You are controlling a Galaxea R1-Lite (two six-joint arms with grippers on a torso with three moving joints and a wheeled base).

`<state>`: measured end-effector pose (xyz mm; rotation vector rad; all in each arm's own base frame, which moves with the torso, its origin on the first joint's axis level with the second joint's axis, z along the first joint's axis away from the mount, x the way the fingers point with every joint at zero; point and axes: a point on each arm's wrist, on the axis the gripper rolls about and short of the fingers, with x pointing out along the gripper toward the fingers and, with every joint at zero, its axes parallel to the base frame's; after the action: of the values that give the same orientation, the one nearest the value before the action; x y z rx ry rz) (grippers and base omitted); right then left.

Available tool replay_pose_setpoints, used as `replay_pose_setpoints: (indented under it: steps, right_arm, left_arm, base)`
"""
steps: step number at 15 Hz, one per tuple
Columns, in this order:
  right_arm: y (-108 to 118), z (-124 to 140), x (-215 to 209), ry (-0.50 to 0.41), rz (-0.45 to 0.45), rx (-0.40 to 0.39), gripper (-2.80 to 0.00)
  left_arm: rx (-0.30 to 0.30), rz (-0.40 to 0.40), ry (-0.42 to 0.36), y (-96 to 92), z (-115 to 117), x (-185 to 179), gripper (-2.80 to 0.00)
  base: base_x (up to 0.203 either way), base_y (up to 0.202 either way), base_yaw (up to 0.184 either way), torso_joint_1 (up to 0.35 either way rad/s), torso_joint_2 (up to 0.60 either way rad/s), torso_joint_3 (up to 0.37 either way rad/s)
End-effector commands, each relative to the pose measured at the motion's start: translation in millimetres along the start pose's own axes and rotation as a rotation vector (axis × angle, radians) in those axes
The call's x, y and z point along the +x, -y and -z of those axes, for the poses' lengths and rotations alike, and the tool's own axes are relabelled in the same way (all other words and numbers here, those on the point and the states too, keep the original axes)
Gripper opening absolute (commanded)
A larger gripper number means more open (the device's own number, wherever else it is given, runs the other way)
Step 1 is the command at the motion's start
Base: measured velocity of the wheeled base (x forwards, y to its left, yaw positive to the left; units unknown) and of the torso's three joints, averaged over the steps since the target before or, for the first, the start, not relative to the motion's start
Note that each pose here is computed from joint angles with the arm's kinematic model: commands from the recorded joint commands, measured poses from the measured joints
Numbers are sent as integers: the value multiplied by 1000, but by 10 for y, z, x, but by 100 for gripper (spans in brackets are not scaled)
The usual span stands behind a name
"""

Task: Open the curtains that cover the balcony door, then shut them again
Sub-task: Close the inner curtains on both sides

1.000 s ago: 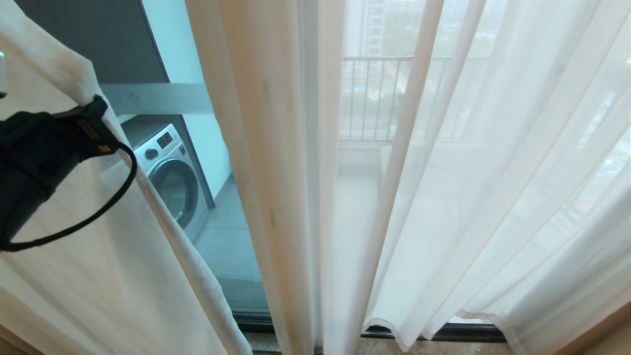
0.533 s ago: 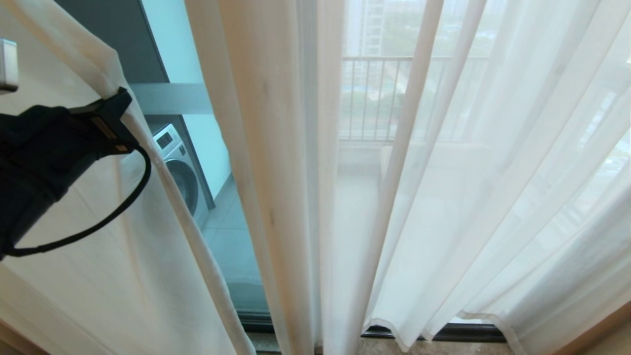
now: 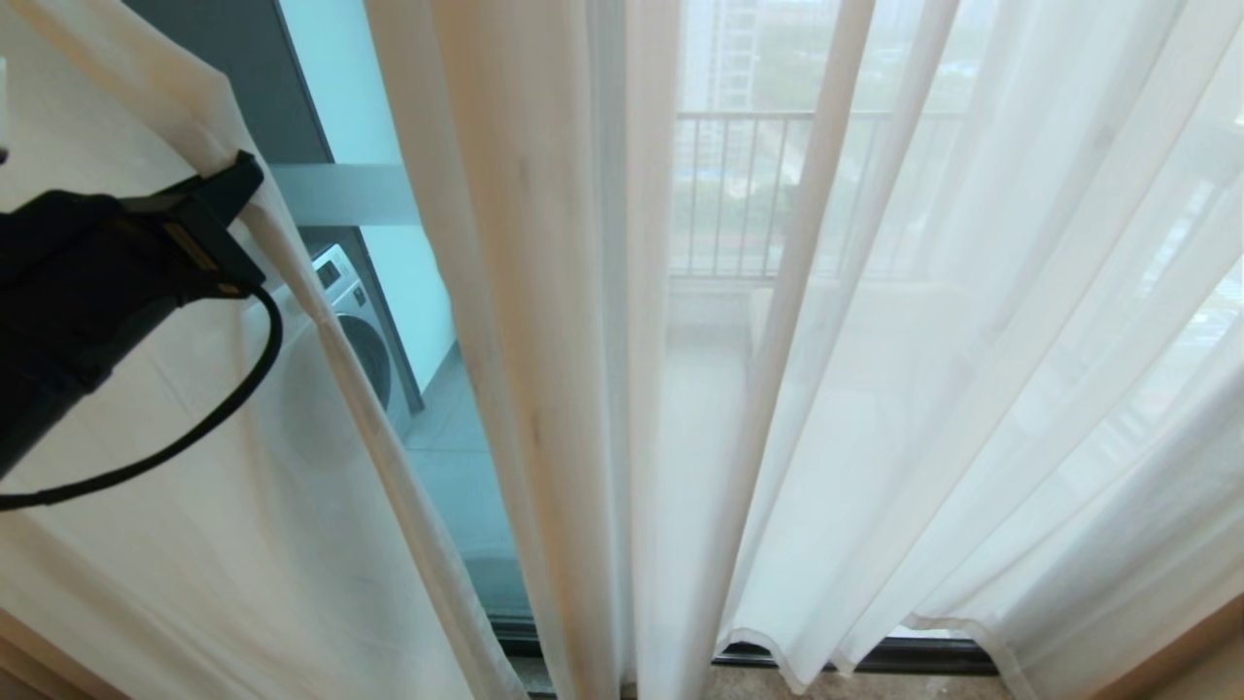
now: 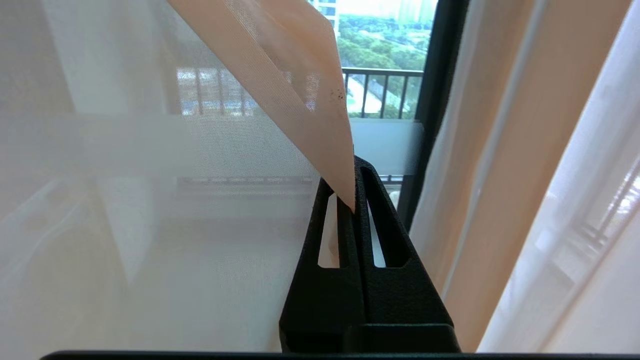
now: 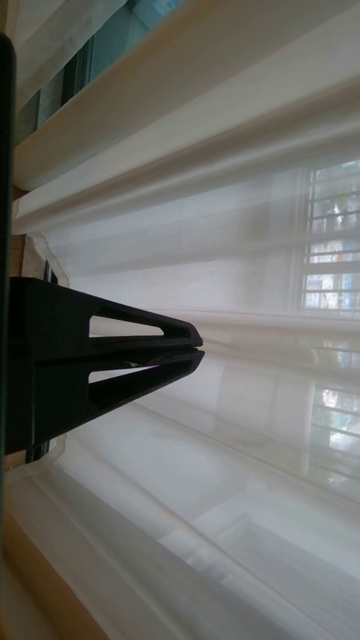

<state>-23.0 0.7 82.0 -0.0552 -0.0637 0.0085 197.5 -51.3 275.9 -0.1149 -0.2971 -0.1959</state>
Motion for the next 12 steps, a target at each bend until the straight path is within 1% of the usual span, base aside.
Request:
replay_pose_setpoints:
  steps: [1, 4, 7, 8, 9, 12]
  right_arm:
    - [0, -1, 0, 1, -1, -1, -280]
    - [0, -1, 0, 1, 0, -1, -280]
    - [0, -1, 0, 1, -2, -1, -280]
    - [0, -1, 1, 0, -1, -1, -280]
    - [0, -1, 0, 1, -2, -1, -280]
    - [0, 0, 0, 0, 0, -1, -280]
  left_arm:
    - [2, 29, 17, 16, -43, 13, -280]
    - [-15, 100, 19, 141, -74, 41, -280]
    - [-33, 181, 19, 318, -83, 42, -280]
    - [-2, 198, 28, 363, -100, 50, -280]
    - [12, 216, 38, 410, -122, 66, -280]
    - [6, 280, 29, 584, -173, 109, -280]
  base:
    - [0, 0, 0, 0, 0, 0]
    - [0, 0, 0, 0, 0, 0]
    - [0, 0, 0, 0, 0, 0]
    - [0, 0, 0, 0, 0, 0]
    - [0, 0, 0, 0, 0, 0]
    - [0, 0, 0, 0, 0, 0]
